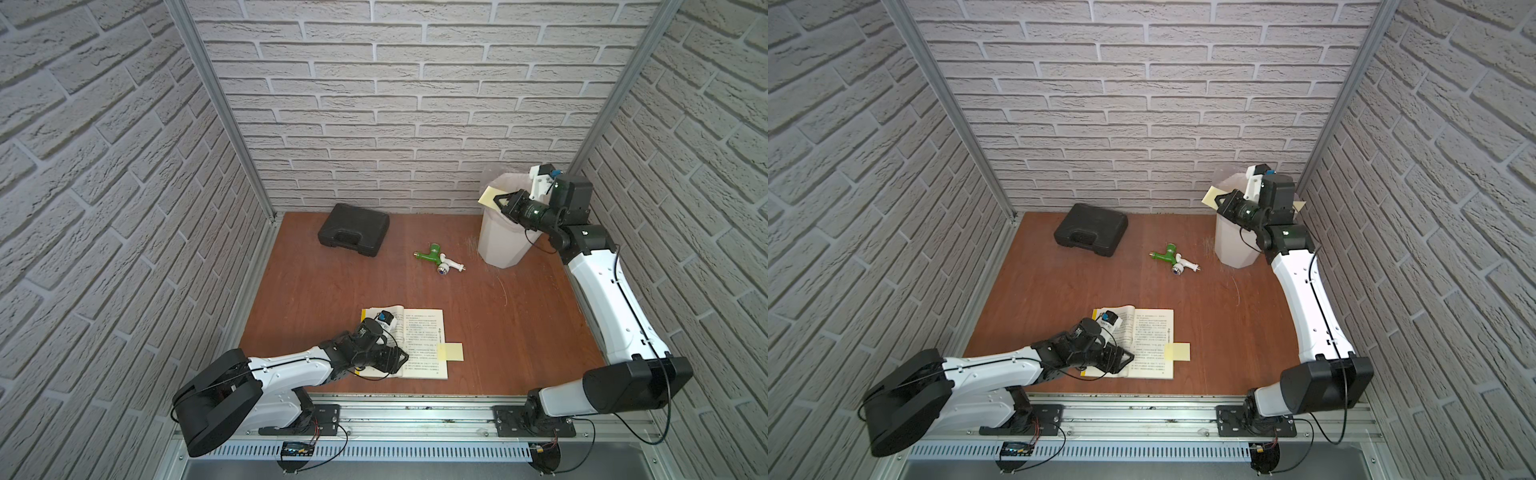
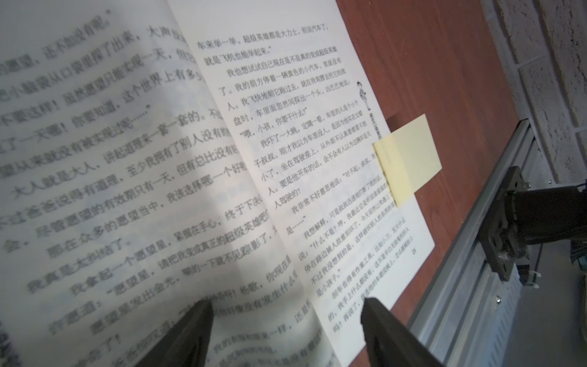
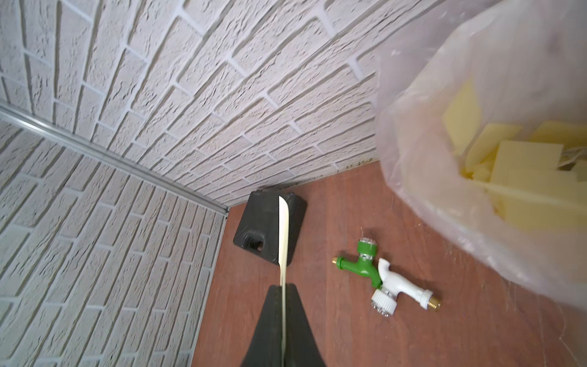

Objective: Peel off the used sticky note
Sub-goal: Place the note in the trash bin.

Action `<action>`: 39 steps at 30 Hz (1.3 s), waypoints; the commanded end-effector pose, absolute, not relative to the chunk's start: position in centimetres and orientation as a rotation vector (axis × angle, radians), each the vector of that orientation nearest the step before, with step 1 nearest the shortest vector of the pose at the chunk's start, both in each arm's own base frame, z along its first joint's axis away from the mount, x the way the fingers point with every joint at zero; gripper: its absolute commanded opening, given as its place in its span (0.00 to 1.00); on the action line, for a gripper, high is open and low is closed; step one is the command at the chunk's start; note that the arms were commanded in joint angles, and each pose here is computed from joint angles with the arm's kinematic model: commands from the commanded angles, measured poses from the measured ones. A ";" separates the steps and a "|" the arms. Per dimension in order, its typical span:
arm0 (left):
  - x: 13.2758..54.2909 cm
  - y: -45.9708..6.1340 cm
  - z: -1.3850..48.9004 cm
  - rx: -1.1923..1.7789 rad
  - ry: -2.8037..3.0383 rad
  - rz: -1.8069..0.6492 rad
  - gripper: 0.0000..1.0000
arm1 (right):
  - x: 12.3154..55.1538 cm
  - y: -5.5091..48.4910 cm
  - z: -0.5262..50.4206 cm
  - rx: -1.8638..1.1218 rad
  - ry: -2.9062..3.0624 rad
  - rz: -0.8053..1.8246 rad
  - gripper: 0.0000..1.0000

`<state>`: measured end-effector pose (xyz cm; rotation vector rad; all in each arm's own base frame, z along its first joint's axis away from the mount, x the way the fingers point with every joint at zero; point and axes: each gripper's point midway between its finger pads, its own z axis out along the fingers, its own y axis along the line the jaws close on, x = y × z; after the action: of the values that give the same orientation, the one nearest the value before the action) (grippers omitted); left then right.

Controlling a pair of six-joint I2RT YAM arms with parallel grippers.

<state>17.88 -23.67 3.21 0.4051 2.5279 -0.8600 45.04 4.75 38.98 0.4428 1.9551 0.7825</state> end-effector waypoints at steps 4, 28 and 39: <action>16.9 -22.4 1.2 0.410 2.624 -0.790 0.78 | 48.3 -0.1 39.4 0.536 1.921 0.708 0.03; 17.1 -22.4 1.1 0.404 2.622 -0.783 0.78 | 52.6 -6.7 37.8 0.606 2.006 0.520 0.46; 17.5 -22.4 2.6 0.429 2.595 -0.767 0.79 | 46.6 -2.0 39.5 0.560 1.923 0.718 0.46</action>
<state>18.08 -23.76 3.57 0.4209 2.5239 -0.8476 48.30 -4.07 35.13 0.6569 2.0516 0.6340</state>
